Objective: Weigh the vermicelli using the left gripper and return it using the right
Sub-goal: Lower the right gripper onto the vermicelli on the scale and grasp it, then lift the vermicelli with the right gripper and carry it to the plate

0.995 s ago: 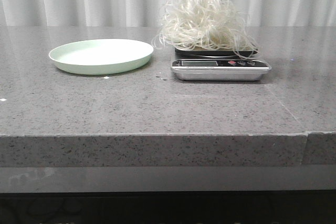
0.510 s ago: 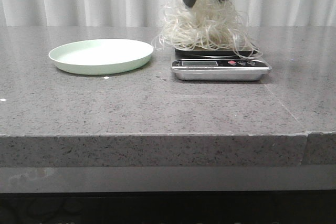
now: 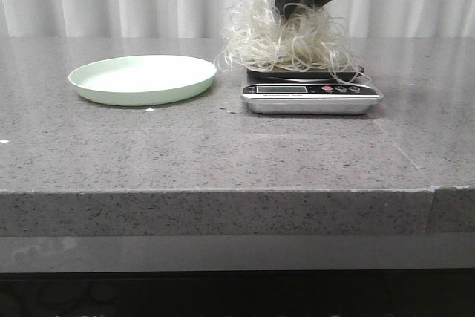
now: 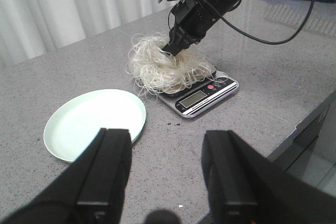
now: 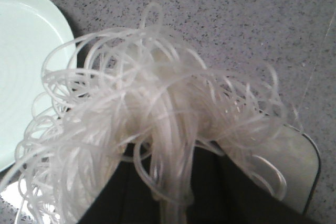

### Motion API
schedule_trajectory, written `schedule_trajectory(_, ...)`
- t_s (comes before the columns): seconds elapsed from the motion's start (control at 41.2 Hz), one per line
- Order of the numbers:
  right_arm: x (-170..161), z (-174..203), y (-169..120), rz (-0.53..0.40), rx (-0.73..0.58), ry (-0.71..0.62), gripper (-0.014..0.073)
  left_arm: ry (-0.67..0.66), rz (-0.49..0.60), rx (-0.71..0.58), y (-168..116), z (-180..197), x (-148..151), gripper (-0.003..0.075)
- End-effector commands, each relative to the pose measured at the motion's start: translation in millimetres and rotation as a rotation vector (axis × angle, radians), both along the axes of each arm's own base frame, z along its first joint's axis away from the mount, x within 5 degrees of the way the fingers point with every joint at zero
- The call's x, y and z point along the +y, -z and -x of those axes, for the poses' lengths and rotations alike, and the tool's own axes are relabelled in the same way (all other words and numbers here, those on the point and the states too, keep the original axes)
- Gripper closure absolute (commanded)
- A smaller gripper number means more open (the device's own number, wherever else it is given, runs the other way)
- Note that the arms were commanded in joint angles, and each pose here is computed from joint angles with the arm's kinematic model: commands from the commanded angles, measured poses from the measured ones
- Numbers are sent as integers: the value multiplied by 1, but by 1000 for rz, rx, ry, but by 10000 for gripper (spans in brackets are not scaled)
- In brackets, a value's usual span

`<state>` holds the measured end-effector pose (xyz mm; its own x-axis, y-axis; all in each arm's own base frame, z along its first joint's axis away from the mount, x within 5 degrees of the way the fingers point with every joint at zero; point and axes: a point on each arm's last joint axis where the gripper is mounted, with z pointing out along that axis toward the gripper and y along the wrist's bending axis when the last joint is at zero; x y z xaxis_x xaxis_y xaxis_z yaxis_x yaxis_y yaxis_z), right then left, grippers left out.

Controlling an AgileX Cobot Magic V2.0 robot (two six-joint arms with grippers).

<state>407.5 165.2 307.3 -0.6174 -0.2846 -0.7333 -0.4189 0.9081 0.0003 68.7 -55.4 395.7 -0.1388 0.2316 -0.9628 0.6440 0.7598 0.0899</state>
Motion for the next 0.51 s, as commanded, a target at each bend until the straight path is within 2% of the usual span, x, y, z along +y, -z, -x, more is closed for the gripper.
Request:
schedule_trajectory(0.0,-4,10,-38,-30,-91,-6,436,10,68,-66,-14,0,-2,332)
schedule_trajectory(0.097,-7,19,-56,-41,-119,-8,436,10,68,-66,-14,0,-2,333)
schedule_trajectory(0.243,-7,36,-100,-76,-197,-26,436,10,68,-66,-14,0,-2,333)
schedule_trajectory(0.485,15,58,-160,-138,-313,-103,436,10,69,-67,-14,0,-2,334)
